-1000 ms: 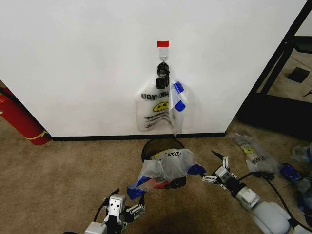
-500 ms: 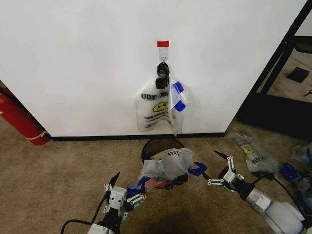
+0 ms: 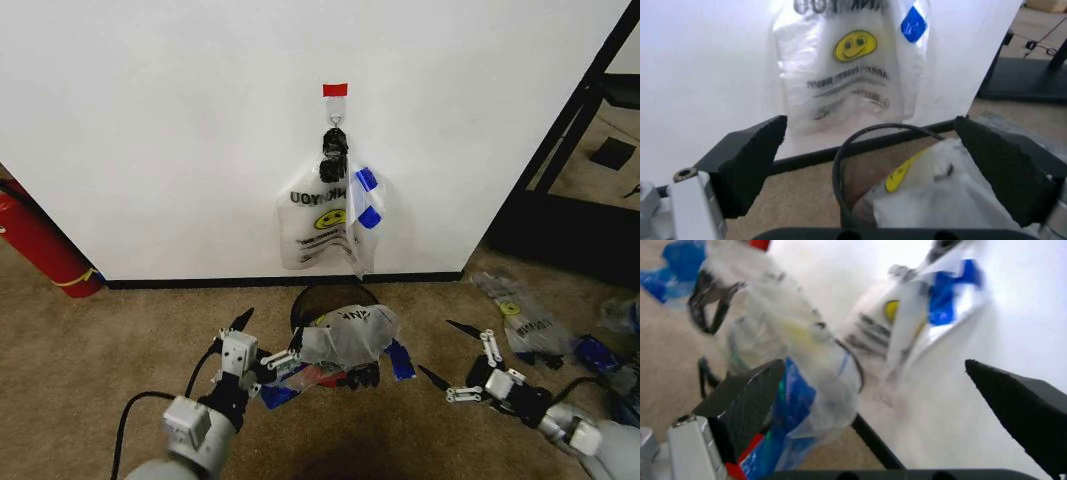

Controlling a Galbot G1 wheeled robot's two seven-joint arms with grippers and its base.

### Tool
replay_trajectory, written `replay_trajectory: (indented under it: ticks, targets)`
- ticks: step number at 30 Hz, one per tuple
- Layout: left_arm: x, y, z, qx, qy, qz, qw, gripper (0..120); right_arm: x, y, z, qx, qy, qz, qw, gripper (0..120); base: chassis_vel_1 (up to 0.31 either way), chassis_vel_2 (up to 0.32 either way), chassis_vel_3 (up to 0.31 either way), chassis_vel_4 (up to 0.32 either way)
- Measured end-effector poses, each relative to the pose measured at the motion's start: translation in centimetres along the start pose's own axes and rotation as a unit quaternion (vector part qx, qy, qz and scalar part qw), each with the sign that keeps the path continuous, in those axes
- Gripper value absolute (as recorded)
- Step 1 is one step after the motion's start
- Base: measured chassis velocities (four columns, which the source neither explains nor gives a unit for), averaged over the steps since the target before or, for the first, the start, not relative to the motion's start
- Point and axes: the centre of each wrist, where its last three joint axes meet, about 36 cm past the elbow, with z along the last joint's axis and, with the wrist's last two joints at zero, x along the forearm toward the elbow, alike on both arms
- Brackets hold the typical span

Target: Pick up the garbage bag from the wall and place it over the trash bin.

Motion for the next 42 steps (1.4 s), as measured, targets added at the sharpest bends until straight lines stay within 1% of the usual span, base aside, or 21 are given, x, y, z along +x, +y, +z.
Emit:
replay_trajectory:
  ticks: [2,4,5,8,9,10,11,14,16,18,20,22,23,25,27,28,30,35,36,39,42]
  targets:
    - [-2.1,0.9,-0.9,0.015,0.021,0.008,0.9996,99,0.8,0.2,-0.6,-0.009,-0.001,0.018,1.0,100,0.0,0.0,0.0,0.0]
    - [-5.0,2.1,-2.3,0.025,0.048,0.015,0.9984,99,1.7,0.6,-1.3,-0.024,-0.007,0.045,0.999,100,0.0,0.0,0.0,0.0]
    - [-5.0,2.1,-2.3,0.025,0.048,0.015,0.9984,99,1.7,0.6,-1.3,-0.024,-0.007,0.045,0.999,100,0.0,0.0,0.0,0.0]
    - [-9.1,3.3,-3.4,0.04,0.095,0.018,0.9945,97,2.8,0.7,-2.3,-0.034,-0.014,0.078,0.996,100,0.0,0.0,0.0,0.0]
    - [-10.2,3.5,-3.5,0.043,0.112,0.017,0.9926,97,3.2,0.7,-2.6,-0.035,-0.017,0.087,0.995,100,0.0,0.0,0.0,0.0]
    - [-12.3,3.7,-3.5,0.049,0.143,0.016,0.9884,95,3.7,0.8,-3.0,-0.036,-0.024,0.102,0.994,100,0.0,0.0,0.0,0.0]
    - [-12.3,3.7,-3.5,0.049,0.143,0.016,0.9884,95,3.7,0.8,-3.0,-0.036,-0.024,0.102,0.994,100,0.0,0.0,0.0,0.0]
    - [-16.0,3.9,-3.1,0.048,0.183,0.002,0.9819,93,4.6,1.4,-3.7,-0.04,-0.031,0.124,0.991,100,0.0,0.0,0.0,0.0]
    - [-18.1,4.0,-2.8,0.049,0.208,0.004,0.977,84,5.1,1.7,-3.8,-0.039,-0.031,0.13,0.99,100,0.0,0.0,0.0,0.0]
    - [-18.7,4.0,-2.6,0.048,0.217,0.006,0.9751,81,5.2,1.8,-3.9,-0.039,-0.031,0.132,0.99,100,0.0,0.0,0.0,0.0]
    - [-19.9,4.2,-1.9,0.042,0.239,0.016,0.97,73,5.4,1.8,-3.9,-0.041,-0.032,0.137,0.989,100,0.0,0.0,0.0,0.0]
    - [-20.9,4.4,-0.6,0.037,0.259,0.028,0.9646,65,5.5,1.6,-3.9,-0.04,-0.032,0.143,0.988,100,0.0,0.0,0.0,0.0]
    - [-21.1,4.4,-0.1,0.032,0.265,0.032,0.9631,59,5.6,1.4,-4.0,-0.038,-0.032,0.145,0.988,100,0.0,0.0,0.0,0.0]
    - [-21.3,4.4,0.3,0.029,0.269,0.033,0.962,56,5.6,1.3,-4.0,-0.037,-0.033,0.149,0.988,100,0.0,0.0,0.0,0.0]
    - [-21.7,4.5,0.6,0.027,0.274,0.031,0.9608,46,5.5,1.1,-4.2,-0.037,-0.035,0.159,0.986,100,0.0,0.0,0.0,0.0]
    - [-21.8,4.6,0.7,0.026,0.275,0.029,0.9608,41,5.4,1.1,-4.2,-0.037,-0.036,0.161,0.986,100,0.0,0.0,0.0,0.0]
    - [-21.8,4.6,0.6,0.027,0.276,0.028,0.9605,38,5.4,1.0,-4.2,-0.037,-0.036,0.163,0.985,100,0.0,0.0,0.0,0.0]
    - [-22.0,4.4,0.4,0.03,0.283,0.02,0.9585,16,5.4,1.1,-4.2,-0.037,-0.036,0.173,0.983,100,0.0,0.0,0.0,0.0]
    - [-22.0,4.4,0.4,0.03,0.283,0.02,0.9585,16,5.4,1.1,-4.2,-0.037,-0.036,0.173,0.983,100,0.0,0.0,0.0,0.0]
    - [-21.9,4.3,0.0,0.04,0.294,0.009,0.9548,4,5.4,1.1,-4.1,-0.036,-0.037,0.177,0.983,100,0.0,0.0,0.0,0.0]
    - [-21.1,4.5,-0.9,0.063,0.297,-0.016,0.9527,3,5.4,1.1,-3.9,-0.037,-0.037,0.18,0.982,100,0.0,0.0,0.0,0.0]
